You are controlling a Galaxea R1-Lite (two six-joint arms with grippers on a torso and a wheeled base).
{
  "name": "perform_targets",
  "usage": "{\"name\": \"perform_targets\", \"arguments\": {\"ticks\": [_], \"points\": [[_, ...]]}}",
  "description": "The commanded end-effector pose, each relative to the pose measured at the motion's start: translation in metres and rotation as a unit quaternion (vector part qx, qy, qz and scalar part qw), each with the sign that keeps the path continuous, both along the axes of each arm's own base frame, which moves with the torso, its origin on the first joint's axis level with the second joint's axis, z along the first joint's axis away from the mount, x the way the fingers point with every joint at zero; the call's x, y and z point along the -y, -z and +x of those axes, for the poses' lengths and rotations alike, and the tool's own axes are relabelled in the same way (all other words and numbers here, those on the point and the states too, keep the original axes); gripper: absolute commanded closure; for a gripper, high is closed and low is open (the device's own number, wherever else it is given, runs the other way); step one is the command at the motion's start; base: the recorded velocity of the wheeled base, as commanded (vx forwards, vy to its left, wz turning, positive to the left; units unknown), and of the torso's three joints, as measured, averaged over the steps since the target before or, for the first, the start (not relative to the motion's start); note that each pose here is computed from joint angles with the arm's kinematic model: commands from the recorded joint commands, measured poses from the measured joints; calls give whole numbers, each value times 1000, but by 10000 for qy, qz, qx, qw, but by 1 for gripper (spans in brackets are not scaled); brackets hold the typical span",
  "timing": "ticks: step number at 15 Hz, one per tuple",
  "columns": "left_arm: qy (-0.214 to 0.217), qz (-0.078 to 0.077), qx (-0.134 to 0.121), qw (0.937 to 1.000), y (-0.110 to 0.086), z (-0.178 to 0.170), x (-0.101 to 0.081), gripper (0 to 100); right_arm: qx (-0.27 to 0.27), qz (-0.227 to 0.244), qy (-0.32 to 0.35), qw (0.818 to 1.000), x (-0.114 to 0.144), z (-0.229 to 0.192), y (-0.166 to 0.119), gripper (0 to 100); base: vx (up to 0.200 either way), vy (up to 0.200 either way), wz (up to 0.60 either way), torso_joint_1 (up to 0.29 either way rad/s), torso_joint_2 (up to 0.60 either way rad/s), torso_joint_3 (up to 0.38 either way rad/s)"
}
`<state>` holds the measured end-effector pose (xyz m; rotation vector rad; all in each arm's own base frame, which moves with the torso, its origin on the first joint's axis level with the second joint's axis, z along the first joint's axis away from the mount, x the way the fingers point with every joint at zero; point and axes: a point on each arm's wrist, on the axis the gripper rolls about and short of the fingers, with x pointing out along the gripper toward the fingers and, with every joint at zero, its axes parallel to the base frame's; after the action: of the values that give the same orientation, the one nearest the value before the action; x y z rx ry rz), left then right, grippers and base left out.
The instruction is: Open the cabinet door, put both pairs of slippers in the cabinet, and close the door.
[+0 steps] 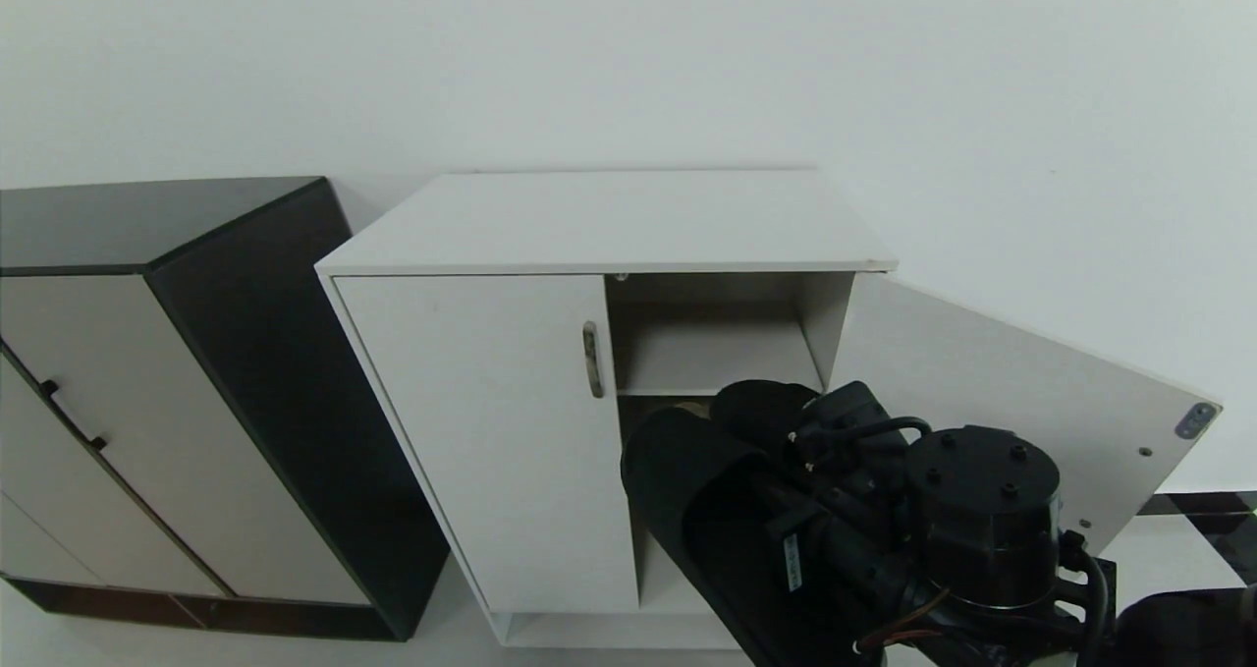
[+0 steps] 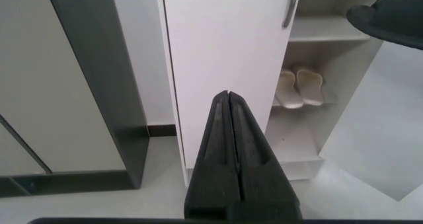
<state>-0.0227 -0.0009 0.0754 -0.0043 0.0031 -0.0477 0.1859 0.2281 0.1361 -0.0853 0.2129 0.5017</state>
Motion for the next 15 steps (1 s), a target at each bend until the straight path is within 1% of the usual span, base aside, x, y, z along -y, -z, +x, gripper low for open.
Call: {"name": "perform_targets", "arguments": {"ticks": [1,5,9,15], "points": [[7,-2,-1,10000,0,0,0,100,-7,-17,-5,10000,0,0,1,100,0,0,0,-173,481,310],[-1,-2,-1,10000,0,0,0,100,-17,-16,-3,10000,0,1,1,100,0,0,0,-161,483,326],[-1,-2,-1,10000,0,0,0,100,-83,-101,5,9999,-3,3,8,100,0,0,0,-118,465,338],[-1,-9,-1,10000,0,0,0,100,-87,-107,13,9999,-5,5,13,100,0,0,0,-62,446,383]]}}
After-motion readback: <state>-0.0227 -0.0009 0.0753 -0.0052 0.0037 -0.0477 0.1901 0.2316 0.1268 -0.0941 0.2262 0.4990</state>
